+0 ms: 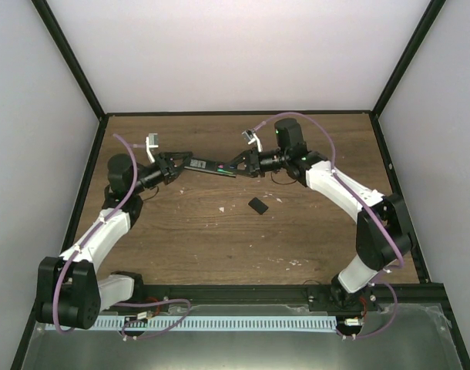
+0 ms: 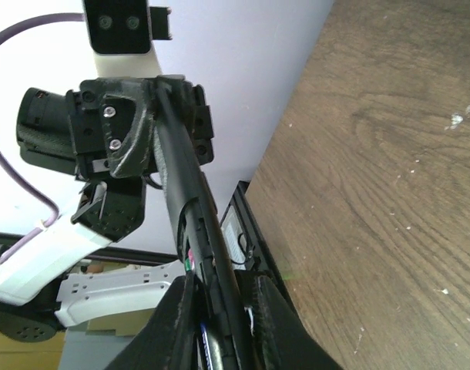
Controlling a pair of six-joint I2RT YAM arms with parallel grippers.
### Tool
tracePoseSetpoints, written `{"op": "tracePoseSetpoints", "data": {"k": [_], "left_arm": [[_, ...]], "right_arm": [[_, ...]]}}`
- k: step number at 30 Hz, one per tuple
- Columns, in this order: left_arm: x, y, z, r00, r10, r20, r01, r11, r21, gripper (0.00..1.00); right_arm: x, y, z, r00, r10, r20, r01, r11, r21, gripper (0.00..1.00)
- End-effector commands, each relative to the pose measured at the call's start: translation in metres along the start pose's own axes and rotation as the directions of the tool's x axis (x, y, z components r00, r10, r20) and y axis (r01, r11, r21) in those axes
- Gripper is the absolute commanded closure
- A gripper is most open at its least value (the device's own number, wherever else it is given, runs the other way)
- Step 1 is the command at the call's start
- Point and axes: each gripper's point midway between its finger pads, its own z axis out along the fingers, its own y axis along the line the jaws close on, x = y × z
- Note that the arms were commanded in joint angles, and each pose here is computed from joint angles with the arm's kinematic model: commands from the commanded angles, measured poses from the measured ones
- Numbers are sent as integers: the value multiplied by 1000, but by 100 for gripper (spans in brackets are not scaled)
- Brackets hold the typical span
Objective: Load the batteries into the remote control
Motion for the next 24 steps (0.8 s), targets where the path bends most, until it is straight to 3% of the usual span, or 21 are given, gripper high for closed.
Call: {"op": "tracePoseSetpoints", "data": {"k": [1,7,15,18,24], "left_arm": [[11,-13,8,997,64,-47,-62,997,38,100],[7,-7,2,1000,25,-17,-24,998,54,100],[-3,14,-9,999,45,9,-45,999,-13,100],[-2,28,-12,998,58,-12,-59,997,-42,100],[15,59,-9,995,1,-102,-9,997,-71,100]], "right_arm": [[-8,10,2,998,-56,34,55,998,35,86],[-18,8,-28,985,-108,132,95,990,100,68],[-20,-24,-77,956,-206,207,135,940,315,49],[-15,-49,-90,945,-277,172,171,871,461,45],[-4,-122,-116,934,-355,-31,262,626,734,46]]}}
